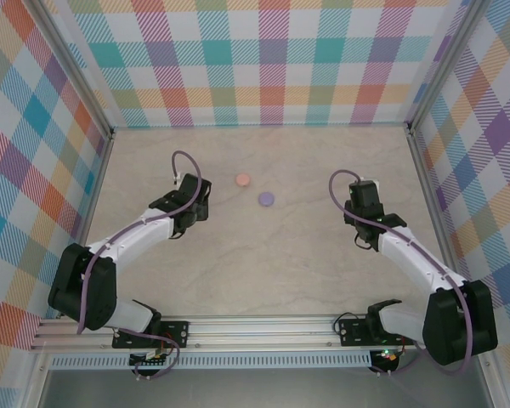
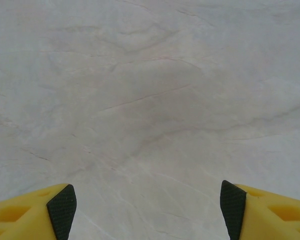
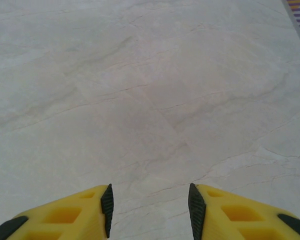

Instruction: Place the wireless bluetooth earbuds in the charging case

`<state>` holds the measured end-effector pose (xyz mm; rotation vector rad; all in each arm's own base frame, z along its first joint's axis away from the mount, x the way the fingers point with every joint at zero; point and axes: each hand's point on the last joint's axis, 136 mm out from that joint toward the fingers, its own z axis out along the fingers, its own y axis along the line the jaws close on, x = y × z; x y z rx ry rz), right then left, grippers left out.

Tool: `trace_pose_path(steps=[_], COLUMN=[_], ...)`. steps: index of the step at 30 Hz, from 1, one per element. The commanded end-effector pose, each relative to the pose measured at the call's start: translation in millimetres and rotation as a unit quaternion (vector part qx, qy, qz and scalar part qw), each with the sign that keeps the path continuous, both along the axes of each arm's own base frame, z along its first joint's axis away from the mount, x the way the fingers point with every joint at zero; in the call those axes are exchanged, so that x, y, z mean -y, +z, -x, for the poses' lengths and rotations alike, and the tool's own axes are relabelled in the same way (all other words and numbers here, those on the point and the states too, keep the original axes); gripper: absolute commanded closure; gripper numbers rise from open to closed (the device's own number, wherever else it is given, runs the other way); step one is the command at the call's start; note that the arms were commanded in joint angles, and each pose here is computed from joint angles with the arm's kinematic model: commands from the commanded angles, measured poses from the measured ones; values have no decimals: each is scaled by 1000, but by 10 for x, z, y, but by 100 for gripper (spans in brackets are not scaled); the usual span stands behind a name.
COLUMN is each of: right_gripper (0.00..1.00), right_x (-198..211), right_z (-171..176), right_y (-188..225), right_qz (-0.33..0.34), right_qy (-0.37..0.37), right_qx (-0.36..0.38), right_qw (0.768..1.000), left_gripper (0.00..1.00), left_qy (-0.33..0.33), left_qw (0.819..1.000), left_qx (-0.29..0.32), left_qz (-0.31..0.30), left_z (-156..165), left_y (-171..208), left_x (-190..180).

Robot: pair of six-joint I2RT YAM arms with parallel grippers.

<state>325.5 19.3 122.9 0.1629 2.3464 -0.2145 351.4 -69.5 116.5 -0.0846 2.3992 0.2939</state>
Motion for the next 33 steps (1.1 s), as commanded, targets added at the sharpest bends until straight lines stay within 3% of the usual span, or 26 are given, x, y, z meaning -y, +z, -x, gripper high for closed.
trace_pose_path(steps=[1, 8, 13, 22, 33], right_gripper=[49, 43, 36, 30, 29], right_x=[138, 244, 219, 76, 45], right_z=[-114, -230, -340, -518, -656], right_y=[32, -57, -151, -270, -181], right_qz=[-3, -58, -87, -131, -111], right_qy=[-26, -21, 6, 66, 105], right_qx=[29, 63, 70, 87, 157], right_qw=[999, 996, 994, 985, 976], left_gripper=[21, 1, 0, 0, 0], left_qy=[17, 33, 2, -62, -122], left_qw=[998, 996, 995, 992, 977], left_qx=[51, 69, 94, 110, 170], left_qz=[-23, -34, -45, 4, 33], left_z=[-128, -219, -325, -466, -423], left_y=[115, 41, -6, -229, -214], left_x=[-176, -366, -364, -227, -192])
